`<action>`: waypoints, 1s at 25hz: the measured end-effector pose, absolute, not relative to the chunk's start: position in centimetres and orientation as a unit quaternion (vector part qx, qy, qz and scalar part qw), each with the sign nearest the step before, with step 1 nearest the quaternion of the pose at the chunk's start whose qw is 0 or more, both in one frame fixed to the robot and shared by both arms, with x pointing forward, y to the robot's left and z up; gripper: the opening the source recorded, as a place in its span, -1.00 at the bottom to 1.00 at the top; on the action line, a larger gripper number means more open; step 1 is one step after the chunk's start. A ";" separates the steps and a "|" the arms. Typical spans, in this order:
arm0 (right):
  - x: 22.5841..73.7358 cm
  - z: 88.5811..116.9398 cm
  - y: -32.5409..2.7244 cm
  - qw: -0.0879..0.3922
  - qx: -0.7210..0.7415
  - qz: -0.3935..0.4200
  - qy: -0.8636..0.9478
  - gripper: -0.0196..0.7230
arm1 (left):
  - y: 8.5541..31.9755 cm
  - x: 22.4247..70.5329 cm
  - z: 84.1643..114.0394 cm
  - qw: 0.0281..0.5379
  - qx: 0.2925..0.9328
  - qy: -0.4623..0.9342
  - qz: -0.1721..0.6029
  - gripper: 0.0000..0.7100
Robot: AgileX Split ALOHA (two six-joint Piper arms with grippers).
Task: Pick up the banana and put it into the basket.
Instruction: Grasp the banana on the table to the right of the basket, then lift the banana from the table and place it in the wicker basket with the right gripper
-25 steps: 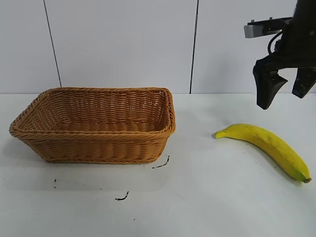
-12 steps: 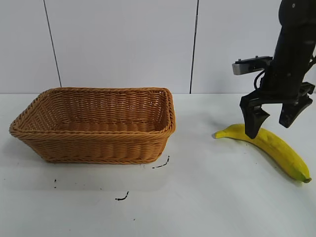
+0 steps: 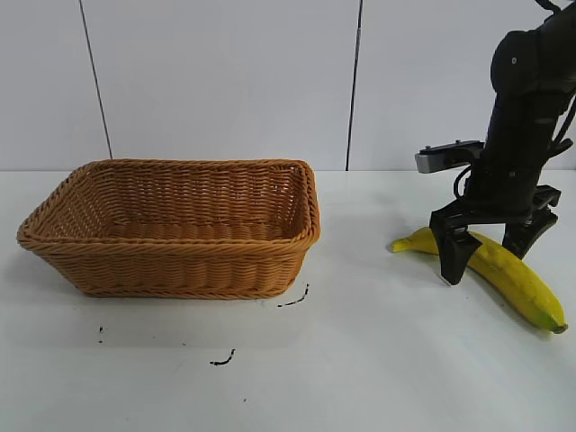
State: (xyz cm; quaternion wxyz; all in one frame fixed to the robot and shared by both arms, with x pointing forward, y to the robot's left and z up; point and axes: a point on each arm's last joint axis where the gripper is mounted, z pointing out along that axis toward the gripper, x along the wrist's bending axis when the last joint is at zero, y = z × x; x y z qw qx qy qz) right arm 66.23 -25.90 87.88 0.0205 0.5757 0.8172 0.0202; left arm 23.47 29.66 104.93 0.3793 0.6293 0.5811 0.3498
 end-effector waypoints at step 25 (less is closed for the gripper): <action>68.2 102.9 -25.6 0.088 0.583 0.086 0.803 -0.10 | 29.7 23.5 104.9 0.379 0.629 0.581 0.350 0.96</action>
